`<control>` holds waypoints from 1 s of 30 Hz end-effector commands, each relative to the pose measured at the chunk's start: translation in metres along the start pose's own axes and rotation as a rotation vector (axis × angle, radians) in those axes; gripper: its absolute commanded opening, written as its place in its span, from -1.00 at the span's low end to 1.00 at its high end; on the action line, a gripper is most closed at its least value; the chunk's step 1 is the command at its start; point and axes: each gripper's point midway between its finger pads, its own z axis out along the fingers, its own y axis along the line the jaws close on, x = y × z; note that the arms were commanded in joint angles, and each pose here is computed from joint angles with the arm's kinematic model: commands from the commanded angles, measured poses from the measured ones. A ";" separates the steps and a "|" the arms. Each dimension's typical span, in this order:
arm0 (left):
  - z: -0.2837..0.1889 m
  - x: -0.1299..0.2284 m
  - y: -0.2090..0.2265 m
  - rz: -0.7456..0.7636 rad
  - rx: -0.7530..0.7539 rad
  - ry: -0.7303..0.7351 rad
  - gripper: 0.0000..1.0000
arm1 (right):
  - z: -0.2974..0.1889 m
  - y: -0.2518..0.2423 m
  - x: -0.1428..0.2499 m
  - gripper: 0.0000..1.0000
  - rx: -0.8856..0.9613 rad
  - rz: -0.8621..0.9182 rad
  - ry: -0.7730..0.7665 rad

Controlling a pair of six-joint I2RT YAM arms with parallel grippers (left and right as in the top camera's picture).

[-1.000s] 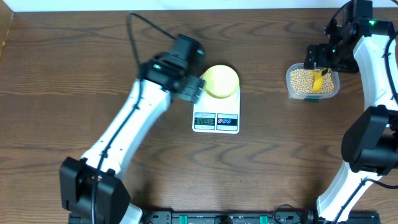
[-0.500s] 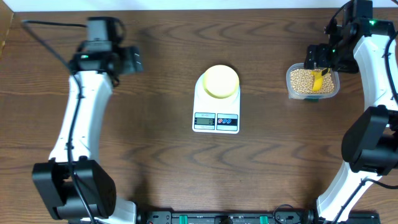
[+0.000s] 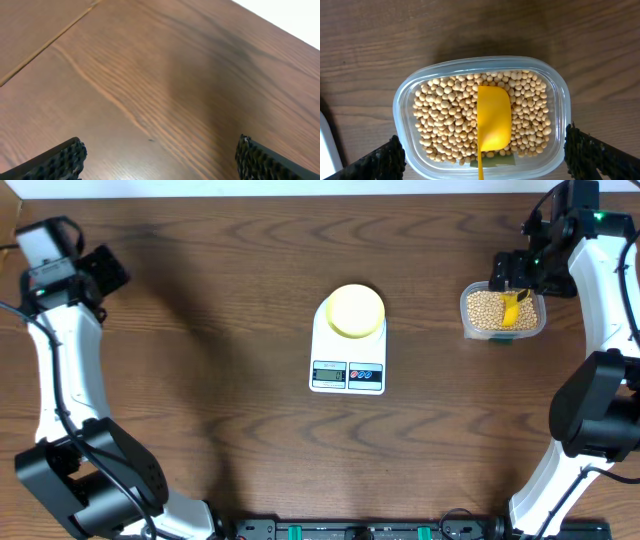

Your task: Scoop item into bowl and weigh 50g on scale

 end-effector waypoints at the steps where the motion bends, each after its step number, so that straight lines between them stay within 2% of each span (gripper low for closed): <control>1: 0.003 0.000 0.005 -0.023 -0.010 0.004 0.96 | -0.002 0.000 -0.004 0.99 -0.005 -0.003 -0.010; 5: 0.003 0.001 0.003 -0.021 -0.007 0.008 0.95 | -0.002 0.000 -0.004 0.99 -0.005 -0.003 -0.010; 8: 0.002 0.004 -0.010 -0.014 0.053 0.020 0.96 | -0.002 0.000 -0.004 0.99 -0.005 -0.003 -0.010; 14: -0.009 0.033 -0.060 0.002 0.308 0.149 0.95 | -0.002 0.000 -0.004 0.98 -0.005 -0.003 -0.010; 19: -0.026 0.068 -0.105 0.054 0.368 0.254 0.96 | -0.002 0.000 -0.004 0.99 -0.005 -0.003 -0.010; 26: -0.057 0.101 -0.176 0.220 0.450 0.277 0.95 | -0.002 0.000 -0.004 0.98 -0.005 -0.003 -0.010; 30: -0.073 0.121 -0.202 0.244 0.482 0.312 0.96 | -0.002 0.000 -0.004 0.98 -0.005 -0.003 -0.010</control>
